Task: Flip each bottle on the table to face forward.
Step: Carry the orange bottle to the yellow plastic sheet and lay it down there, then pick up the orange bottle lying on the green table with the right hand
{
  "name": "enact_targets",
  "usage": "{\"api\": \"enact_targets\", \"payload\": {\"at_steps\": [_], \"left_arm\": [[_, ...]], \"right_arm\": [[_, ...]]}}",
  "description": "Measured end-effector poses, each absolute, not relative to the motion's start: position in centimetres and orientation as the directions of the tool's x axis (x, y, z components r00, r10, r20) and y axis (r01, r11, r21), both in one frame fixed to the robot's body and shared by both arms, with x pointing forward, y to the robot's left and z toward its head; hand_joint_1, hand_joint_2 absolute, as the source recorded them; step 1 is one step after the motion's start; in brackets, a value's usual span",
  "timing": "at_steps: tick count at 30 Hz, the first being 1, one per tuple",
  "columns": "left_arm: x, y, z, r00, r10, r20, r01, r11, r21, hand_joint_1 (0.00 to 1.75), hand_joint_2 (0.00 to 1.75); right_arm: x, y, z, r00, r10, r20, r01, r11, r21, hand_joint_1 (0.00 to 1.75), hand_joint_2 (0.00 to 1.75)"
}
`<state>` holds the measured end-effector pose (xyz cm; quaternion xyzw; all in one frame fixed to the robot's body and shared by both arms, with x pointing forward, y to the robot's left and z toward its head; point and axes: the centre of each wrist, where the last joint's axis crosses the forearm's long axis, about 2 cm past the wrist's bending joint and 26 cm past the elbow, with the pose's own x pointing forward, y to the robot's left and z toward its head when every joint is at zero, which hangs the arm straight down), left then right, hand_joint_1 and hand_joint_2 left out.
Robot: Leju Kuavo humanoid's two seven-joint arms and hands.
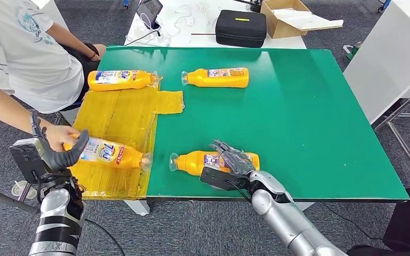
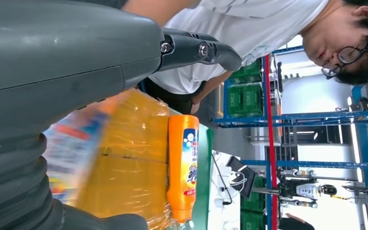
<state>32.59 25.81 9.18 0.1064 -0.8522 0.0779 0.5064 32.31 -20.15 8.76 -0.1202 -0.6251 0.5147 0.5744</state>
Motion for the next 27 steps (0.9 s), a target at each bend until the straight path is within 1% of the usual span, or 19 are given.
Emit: {"api": "enact_targets", "payload": {"at_steps": [11,13,15,17,27], "left_arm": [[32.3,25.2,8.2,-0.432,-0.089,0.897,-0.232,0.973,-0.015,0.00,1.75],[32.3,25.1,8.1,-0.426,-0.086,0.901,-0.228,0.974,-0.015,0.00,1.75],[32.3,25.0,7.9,-0.420,-0.082,0.904,-0.224,0.974,-0.016,0.00,1.75],[32.4,24.8,7.9,-0.415,-0.077,0.906,-0.218,0.976,-0.017,0.00,1.75],[32.7,24.4,7.5,-0.396,-0.064,0.916,-0.204,0.979,-0.020,0.00,1.75]], "right_arm": [[33.2,-20.4,8.8,-0.305,0.812,0.498,-0.453,0.336,-0.826,0.01,1.75],[33.5,-20.5,8.9,-0.307,0.821,0.482,-0.464,0.313,-0.829,0.72,1.75],[33.8,-20.5,8.9,-0.308,0.828,0.468,-0.476,0.292,-0.830,1.58,1.75],[34.1,-20.6,9.0,-0.310,0.834,0.456,-0.487,0.273,-0.830,1.75,1.75],[34.9,-20.8,9.0,-0.316,0.845,0.431,-0.502,0.236,-0.832,1.75,1.75]]}}
